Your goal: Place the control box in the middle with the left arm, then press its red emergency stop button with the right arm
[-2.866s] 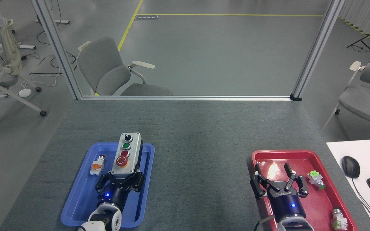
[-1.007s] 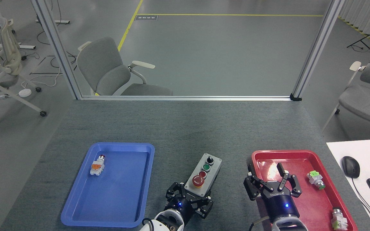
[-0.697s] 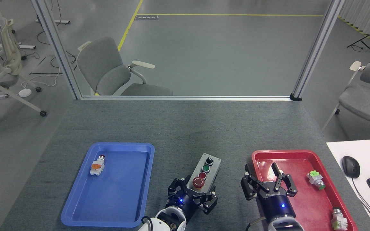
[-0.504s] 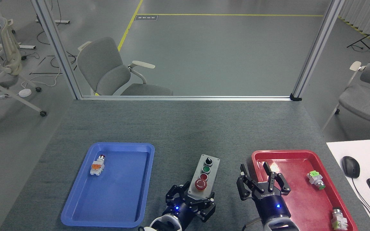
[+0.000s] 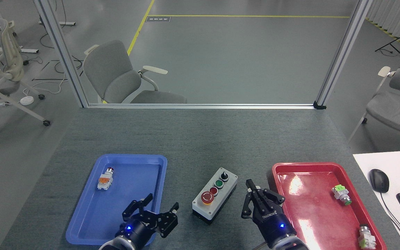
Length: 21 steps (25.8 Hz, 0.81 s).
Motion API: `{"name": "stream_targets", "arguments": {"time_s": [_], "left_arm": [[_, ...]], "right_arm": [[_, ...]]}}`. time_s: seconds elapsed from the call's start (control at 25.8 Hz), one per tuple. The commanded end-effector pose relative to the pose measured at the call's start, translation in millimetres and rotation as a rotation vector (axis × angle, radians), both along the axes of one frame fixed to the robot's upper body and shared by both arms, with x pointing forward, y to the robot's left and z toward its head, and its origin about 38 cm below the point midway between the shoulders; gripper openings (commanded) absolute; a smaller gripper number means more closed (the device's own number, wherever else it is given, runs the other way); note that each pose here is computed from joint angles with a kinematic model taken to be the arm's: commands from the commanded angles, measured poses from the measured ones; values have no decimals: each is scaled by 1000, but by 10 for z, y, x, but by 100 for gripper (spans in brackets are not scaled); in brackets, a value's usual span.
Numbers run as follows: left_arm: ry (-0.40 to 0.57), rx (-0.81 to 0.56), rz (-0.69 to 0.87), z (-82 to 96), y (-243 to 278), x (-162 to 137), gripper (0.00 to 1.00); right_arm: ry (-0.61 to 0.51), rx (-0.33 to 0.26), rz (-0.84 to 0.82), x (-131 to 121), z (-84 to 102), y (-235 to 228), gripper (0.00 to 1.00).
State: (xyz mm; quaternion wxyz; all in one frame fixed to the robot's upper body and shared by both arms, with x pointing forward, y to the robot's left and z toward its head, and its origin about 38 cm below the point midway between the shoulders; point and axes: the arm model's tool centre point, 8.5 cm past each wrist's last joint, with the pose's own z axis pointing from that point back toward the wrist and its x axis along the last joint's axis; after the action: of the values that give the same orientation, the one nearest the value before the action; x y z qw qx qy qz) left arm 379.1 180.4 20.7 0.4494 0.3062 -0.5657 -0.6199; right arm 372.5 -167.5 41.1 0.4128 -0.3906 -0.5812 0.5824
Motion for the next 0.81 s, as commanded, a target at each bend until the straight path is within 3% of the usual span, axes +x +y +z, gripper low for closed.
{"name": "stream_targets", "arguments": {"time_s": [0.0, 0.12, 0.27, 0.5, 0.77], "left_arm": [[-94, -15, 109, 320, 539, 126, 99], [-140, -26, 235, 491, 990, 210, 99], [-171, -38, 331, 574, 1286, 221, 99], [-246, -66, 397, 517, 1399, 92, 99], [-223, -78, 424, 411, 1401, 6, 99]], "right_arm": [[18, -2, 54, -26, -15, 136, 0], [44, -25, 78, -54, -81, 229, 0], [71, -41, 121, -74, -142, 416, 0], [103, -46, 166, -21, -159, 661, 0], [125, -45, 166, 18, -212, 777, 0]]}}
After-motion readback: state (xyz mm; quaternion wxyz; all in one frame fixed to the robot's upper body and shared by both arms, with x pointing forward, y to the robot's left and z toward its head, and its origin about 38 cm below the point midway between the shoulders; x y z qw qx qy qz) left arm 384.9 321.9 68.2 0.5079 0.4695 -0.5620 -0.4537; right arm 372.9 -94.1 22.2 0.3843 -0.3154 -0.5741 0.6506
